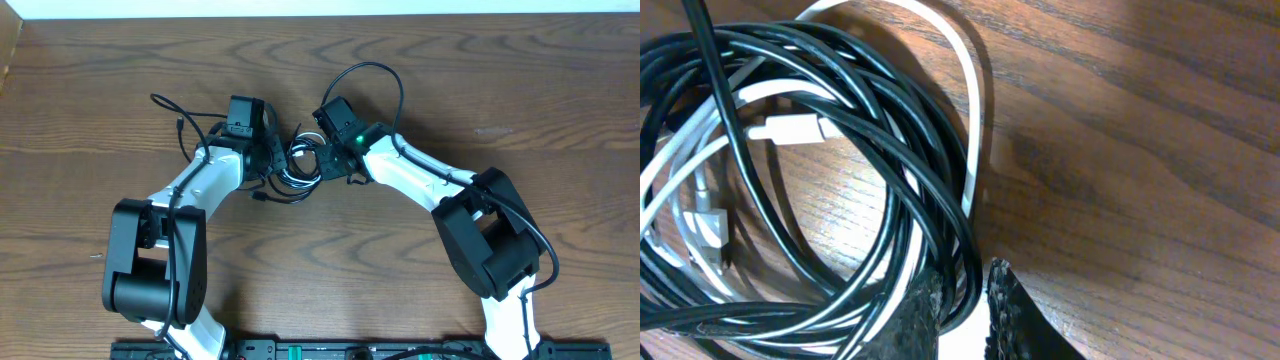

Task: Untangle cables

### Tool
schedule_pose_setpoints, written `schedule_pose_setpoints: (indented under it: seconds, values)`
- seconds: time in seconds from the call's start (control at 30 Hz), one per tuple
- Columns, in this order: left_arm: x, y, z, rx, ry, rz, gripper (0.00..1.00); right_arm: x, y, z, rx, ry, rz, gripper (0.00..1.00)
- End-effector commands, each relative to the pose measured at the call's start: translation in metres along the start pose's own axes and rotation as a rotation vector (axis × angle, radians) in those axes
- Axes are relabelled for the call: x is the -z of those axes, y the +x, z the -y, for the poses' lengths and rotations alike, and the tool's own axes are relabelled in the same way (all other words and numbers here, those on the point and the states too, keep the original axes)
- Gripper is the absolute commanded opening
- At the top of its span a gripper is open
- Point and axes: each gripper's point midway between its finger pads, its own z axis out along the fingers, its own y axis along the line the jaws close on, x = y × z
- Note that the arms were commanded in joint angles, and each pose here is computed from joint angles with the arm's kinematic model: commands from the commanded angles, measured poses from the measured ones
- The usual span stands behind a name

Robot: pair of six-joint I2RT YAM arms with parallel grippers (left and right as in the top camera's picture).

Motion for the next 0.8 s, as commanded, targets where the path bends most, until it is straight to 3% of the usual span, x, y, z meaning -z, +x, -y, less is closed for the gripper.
schedule_pose_setpoints:
  seconds: [0.0, 0.2, 0.37, 0.57, 0.77]
  values:
    - [0.0, -0.003, -0.001, 0.004, -0.002, 0.006, 0.14, -0.01, 0.003, 0.007, 0.006, 0.046, -0.011, 0.11]
    - [0.001, -0.006, -0.006, 0.014, -0.012, 0.012, 0.13, -0.015, 0.006, 0.021, -0.085, 0.112, -0.011, 0.06]
    - [0.003, -0.013, -0.024, 0.061, -0.029, 0.019, 0.11, -0.014, 0.006, 0.022, -0.088, 0.12, -0.009, 0.08]
    - [0.004, -0.013, -0.025, 0.065, -0.028, 0.018, 0.11, -0.013, 0.002, 0.031, -0.097, 0.161, 0.013, 0.21]
    - [0.004, -0.013, -0.026, 0.068, -0.03, 0.018, 0.11, -0.012, 0.001, 0.048, -0.15, 0.135, -0.019, 0.26]
